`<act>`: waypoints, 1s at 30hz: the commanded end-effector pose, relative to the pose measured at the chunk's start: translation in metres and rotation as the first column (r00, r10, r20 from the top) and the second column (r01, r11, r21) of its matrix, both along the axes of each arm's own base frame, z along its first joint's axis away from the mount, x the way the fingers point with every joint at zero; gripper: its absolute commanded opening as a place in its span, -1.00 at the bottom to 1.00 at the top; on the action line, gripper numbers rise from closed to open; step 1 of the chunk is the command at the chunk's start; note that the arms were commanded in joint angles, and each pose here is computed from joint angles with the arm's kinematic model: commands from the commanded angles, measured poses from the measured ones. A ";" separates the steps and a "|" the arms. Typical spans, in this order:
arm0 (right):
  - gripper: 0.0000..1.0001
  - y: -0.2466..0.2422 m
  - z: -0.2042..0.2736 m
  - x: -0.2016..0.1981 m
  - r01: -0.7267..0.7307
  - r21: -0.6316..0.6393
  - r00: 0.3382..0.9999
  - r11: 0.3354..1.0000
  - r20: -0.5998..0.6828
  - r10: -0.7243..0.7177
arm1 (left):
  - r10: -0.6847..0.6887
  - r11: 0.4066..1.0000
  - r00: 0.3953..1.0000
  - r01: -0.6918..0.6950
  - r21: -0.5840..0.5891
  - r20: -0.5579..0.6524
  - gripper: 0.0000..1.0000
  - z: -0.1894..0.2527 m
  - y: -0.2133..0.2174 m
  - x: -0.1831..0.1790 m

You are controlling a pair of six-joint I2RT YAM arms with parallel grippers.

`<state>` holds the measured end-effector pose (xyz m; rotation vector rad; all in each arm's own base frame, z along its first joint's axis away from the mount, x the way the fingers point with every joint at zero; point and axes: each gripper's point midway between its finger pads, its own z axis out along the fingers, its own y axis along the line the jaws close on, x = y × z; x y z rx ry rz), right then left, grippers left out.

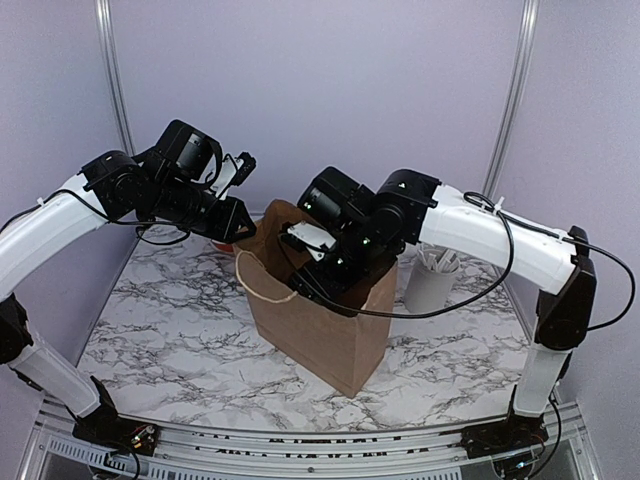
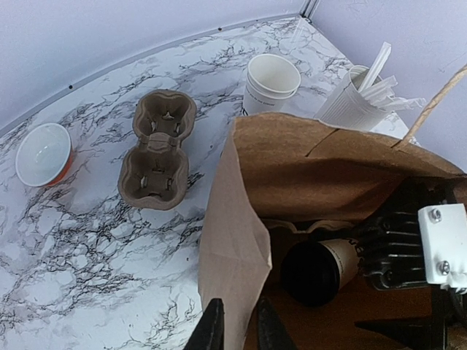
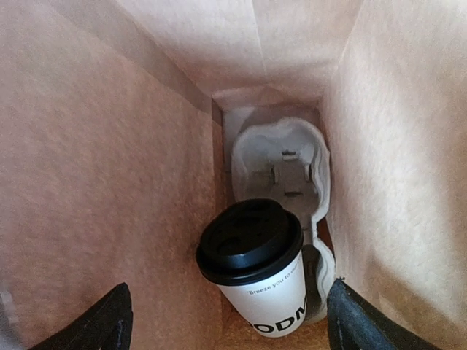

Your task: Pack the takeout coffee

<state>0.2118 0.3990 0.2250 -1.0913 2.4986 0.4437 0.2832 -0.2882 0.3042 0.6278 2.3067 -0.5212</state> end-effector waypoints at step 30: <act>0.81 0.014 0.137 0.036 0.001 0.377 0.970 0.926 0.223 -0.092 | 0.017 0.999 0.999 -0.016 -0.033 0.031 -0.40 0.022 -0.004 0.008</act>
